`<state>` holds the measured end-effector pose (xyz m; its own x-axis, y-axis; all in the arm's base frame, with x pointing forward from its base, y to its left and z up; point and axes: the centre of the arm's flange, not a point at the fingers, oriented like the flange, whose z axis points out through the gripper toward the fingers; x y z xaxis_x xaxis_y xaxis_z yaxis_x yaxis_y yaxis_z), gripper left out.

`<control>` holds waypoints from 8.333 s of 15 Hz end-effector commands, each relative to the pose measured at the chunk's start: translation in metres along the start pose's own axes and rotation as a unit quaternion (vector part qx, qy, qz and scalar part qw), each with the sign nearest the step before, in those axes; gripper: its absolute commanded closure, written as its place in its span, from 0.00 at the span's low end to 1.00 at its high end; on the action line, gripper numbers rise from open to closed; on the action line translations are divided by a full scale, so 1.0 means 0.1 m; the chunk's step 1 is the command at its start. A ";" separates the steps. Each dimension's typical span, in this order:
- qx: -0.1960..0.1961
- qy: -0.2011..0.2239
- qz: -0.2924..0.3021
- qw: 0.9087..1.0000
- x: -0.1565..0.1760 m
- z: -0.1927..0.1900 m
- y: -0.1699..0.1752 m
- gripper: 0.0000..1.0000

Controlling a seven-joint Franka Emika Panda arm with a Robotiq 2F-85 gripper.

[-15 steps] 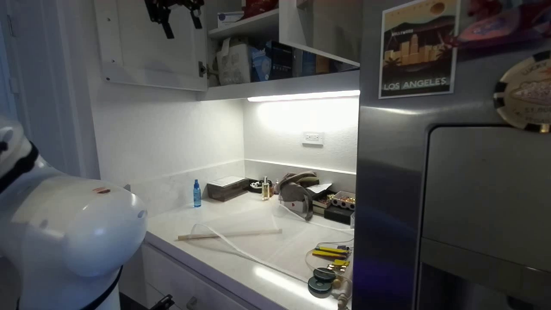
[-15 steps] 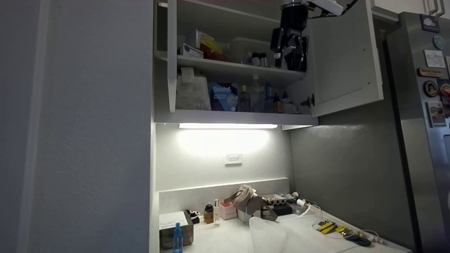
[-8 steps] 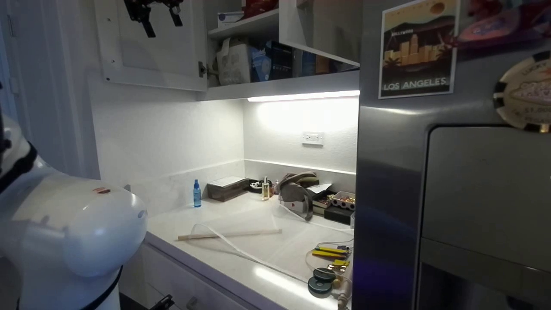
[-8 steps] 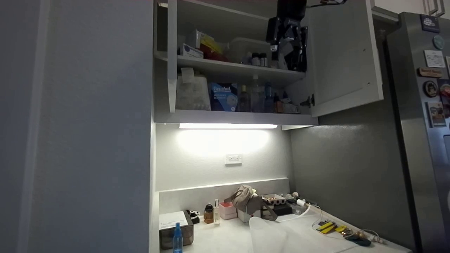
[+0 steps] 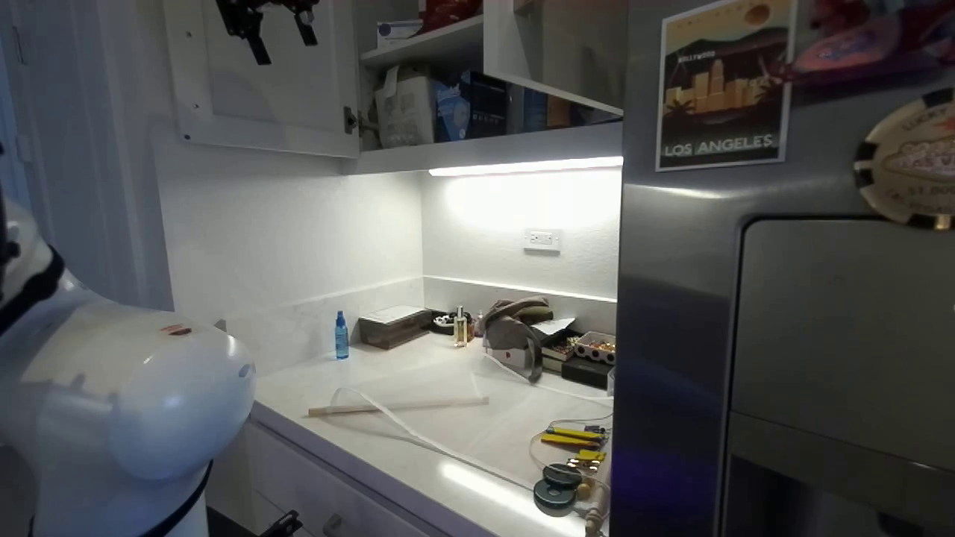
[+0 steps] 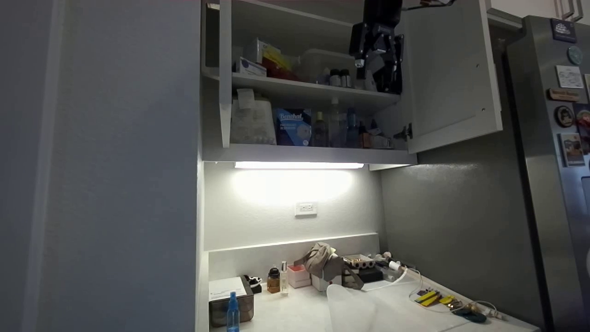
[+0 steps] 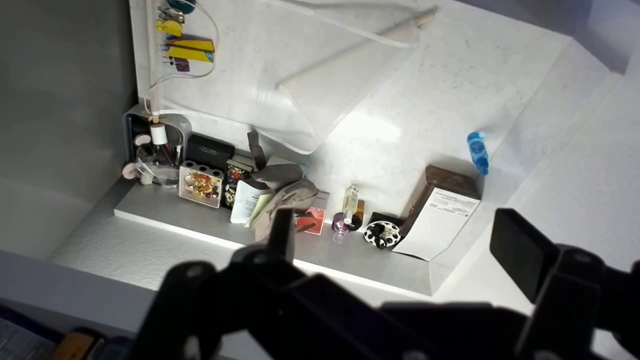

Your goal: Open the left and right cabinet doors, then close the right and left cabinet doors

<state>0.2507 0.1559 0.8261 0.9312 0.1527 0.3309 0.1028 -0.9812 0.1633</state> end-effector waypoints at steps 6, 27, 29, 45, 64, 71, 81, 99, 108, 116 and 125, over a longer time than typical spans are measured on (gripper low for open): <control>-0.018 0.006 -0.006 1.000 -0.13 -0.17 -0.03 0.00; -0.080 0.086 0.161 0.980 -2.01 -0.71 1.55 0.00; -0.092 0.104 0.170 0.976 -2.05 -0.67 1.69 0.00; -0.220 0.275 0.217 0.910 -2.47 -0.85 2.41 0.00; -0.230 0.406 0.175 0.867 -1.70 -0.47 2.61 0.42; -0.215 0.411 0.177 0.868 -1.42 -0.31 2.55 0.37; -0.157 0.441 0.159 0.869 -0.84 -0.19 2.24 0.00; 0.136 0.471 0.159 0.857 0.28 -0.09 1.50 0.00; 0.165 0.425 0.124 0.881 -0.04 -0.60 1.75 0.00; 0.270 0.345 0.050 0.898 -0.36 -0.78 1.95 0.00; 0.326 0.340 -0.039 0.881 -0.42 -0.88 1.93 0.00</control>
<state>0.1982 -0.0273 0.9173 0.5198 -0.0067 0.8543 0.4836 -0.8221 -0.3007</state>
